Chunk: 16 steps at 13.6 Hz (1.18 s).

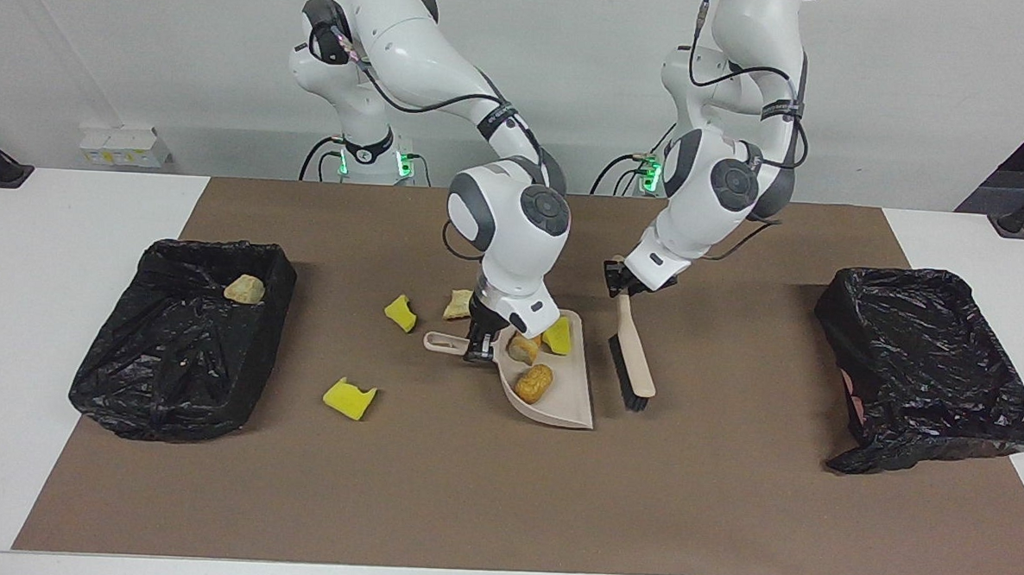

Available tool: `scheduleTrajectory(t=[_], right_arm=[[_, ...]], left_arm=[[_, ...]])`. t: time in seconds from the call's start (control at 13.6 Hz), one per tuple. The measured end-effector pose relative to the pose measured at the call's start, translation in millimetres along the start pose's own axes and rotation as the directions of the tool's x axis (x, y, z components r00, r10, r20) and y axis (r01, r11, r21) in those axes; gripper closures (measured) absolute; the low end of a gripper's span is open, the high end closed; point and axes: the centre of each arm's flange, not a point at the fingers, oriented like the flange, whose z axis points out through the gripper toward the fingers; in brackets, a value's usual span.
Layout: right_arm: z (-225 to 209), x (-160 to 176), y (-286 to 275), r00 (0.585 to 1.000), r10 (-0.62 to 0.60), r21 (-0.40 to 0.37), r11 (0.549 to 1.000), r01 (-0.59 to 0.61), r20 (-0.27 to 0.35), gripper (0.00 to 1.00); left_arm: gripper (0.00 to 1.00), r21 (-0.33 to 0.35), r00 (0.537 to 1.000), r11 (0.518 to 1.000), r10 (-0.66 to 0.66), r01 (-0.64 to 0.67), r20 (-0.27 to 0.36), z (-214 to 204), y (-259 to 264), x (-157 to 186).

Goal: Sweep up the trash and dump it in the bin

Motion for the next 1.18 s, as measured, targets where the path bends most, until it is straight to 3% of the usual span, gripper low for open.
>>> scheduleTrajectory(t=[0.29,0.66,0.81,1.18], right_arm=[[-42.2,-100.3,21.4,0.993,0.105,-0.019,0.994,-0.106,-0.051,0.69],[-69.2,-235.4,8.0,0.975,0.218,-0.022,0.975,-0.219,-0.043,0.69],[-63.7,-297.6,1.2,0.958,0.286,-0.002,0.958,-0.286,-0.034,0.69],[-34.9,-433.6,-9.8,0.951,0.306,0.056,0.951,-0.304,-0.048,0.69]], left_arm=[[0.73,0.042,0.993,0.992,-0.118,0.118,-0.001,-7.3,-5.9,-2.0],[0.73,0.109,0.984,0.981,-0.165,0.158,0.061,-5.9,17.9,-33.5],[0.73,0.136,0.984,0.980,-0.158,0.146,0.078,7.0,44.0,-64.7],[0.73,0.188,0.992,0.981,-0.071,0.050,0.105,54.5,63.3,-171.1]])
